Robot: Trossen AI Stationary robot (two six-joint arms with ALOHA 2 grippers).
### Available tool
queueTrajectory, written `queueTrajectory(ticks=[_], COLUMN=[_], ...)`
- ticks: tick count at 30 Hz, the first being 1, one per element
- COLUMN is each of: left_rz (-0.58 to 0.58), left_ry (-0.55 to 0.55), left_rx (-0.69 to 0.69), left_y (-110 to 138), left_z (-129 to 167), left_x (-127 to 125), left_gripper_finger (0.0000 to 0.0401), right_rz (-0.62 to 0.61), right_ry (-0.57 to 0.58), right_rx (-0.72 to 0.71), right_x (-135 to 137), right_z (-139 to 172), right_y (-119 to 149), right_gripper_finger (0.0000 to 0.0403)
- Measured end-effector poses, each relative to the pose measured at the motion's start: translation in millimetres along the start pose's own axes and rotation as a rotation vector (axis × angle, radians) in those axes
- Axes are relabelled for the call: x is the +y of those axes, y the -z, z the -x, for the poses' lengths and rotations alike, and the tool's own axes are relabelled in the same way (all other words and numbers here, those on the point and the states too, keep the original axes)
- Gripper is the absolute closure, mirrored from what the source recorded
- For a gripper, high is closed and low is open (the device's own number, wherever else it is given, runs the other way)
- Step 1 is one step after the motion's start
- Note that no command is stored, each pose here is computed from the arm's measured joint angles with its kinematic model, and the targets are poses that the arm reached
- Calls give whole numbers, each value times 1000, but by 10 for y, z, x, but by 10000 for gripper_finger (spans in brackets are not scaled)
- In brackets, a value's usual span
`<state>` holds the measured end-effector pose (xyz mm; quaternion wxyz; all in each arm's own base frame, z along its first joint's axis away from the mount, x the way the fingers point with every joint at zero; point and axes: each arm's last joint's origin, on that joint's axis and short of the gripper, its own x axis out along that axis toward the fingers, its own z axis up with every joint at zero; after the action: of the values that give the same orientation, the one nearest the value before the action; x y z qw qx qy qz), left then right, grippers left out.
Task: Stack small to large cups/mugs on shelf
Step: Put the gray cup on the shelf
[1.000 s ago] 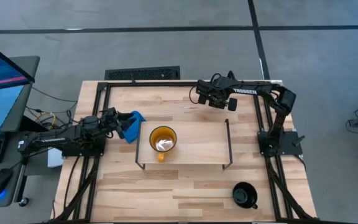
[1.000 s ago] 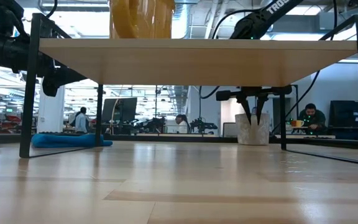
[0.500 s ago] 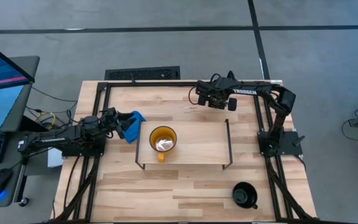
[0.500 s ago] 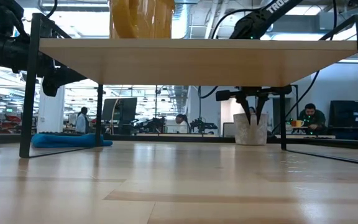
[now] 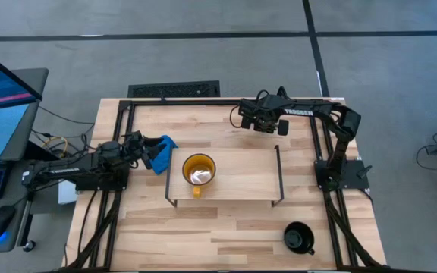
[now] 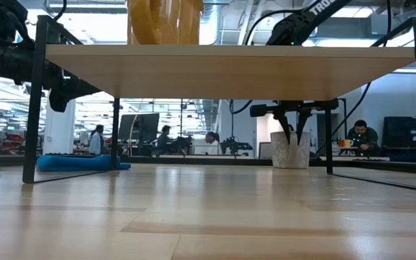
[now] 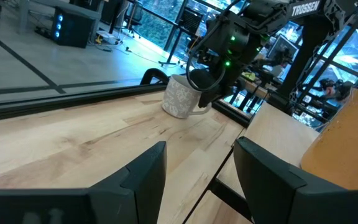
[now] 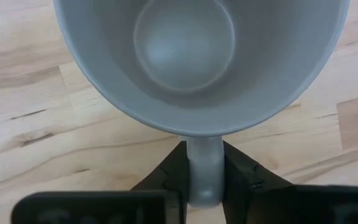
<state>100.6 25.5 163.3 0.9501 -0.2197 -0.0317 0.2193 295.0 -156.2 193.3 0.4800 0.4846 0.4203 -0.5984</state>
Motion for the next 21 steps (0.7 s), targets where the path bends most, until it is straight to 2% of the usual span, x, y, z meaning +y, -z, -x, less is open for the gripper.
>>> queueTrajectory(ticks=[5, 13, 21], left_rz=[0, 0, 0], left_ry=[0, -1, -1], left_rx=[0, 0, 0], left_y=[0, 0, 0], left_z=[0, 0, 0], left_x=[0, 0, 0], left_gripper_finger=[222, 222, 222], right_rz=[8, 7, 10], right_ry=[3, -4, 2], right_rx=[-2, -3, -10], right_x=[-2, 4, 1], right_z=[0, 0, 0], right_y=[0, -2, -2], right_gripper_finger=[332, 309, 328])
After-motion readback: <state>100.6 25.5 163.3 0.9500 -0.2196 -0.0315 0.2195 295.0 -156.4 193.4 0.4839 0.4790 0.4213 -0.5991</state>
